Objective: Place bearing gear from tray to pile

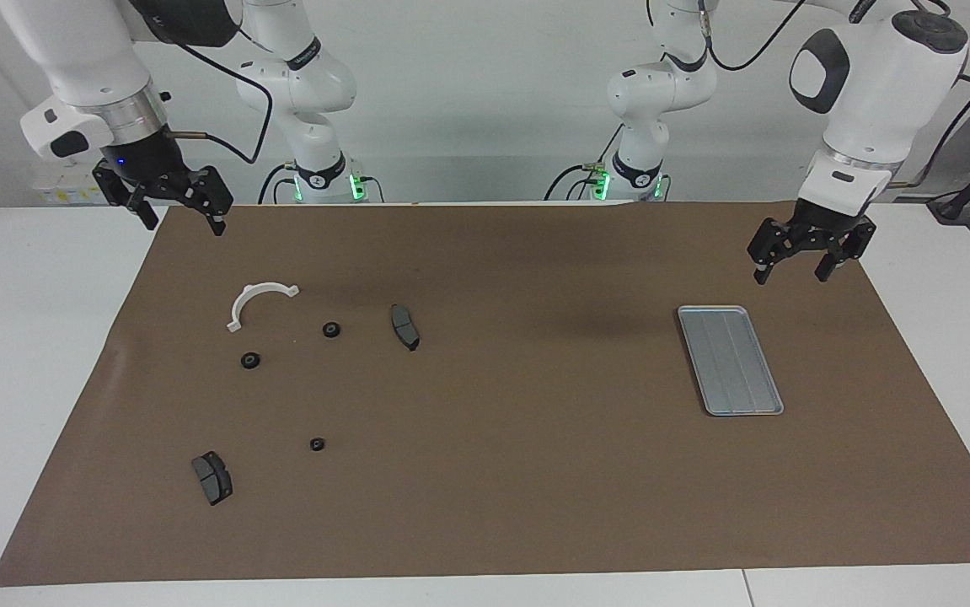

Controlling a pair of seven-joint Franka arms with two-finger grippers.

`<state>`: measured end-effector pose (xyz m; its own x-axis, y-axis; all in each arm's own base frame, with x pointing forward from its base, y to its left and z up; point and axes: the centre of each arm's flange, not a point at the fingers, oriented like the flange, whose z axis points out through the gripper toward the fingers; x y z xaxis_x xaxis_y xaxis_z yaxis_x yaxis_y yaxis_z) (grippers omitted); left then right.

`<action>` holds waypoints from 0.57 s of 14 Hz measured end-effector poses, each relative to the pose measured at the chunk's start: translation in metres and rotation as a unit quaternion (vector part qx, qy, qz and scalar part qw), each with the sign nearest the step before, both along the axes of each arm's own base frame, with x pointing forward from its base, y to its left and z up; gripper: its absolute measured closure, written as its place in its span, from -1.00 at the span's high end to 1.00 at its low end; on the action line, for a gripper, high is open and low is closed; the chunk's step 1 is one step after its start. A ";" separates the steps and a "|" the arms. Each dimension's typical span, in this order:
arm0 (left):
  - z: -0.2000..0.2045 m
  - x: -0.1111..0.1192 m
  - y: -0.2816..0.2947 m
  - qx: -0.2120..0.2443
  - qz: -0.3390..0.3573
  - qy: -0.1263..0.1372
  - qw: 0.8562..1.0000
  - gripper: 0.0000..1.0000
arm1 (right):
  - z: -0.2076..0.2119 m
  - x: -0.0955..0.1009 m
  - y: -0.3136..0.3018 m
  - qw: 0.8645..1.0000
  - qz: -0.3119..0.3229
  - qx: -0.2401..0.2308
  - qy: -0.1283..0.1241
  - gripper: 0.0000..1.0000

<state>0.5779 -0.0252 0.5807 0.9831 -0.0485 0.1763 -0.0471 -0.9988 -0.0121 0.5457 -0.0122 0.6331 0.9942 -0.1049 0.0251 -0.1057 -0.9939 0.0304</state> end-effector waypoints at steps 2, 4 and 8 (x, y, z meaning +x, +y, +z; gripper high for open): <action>0.000 0.000 0.000 0.000 0.000 0.000 1.000 1.00 | 0.000 0.000 0.009 1.000 0.008 0.000 0.000 1.00; 0.000 0.000 0.000 0.000 0.000 0.000 1.000 1.00 | -0.001 0.000 0.012 1.000 0.011 0.001 0.002 1.00; 0.001 0.000 0.000 0.000 0.000 -0.001 1.000 1.00 | -0.001 -0.001 0.012 1.000 0.011 0.002 0.003 1.00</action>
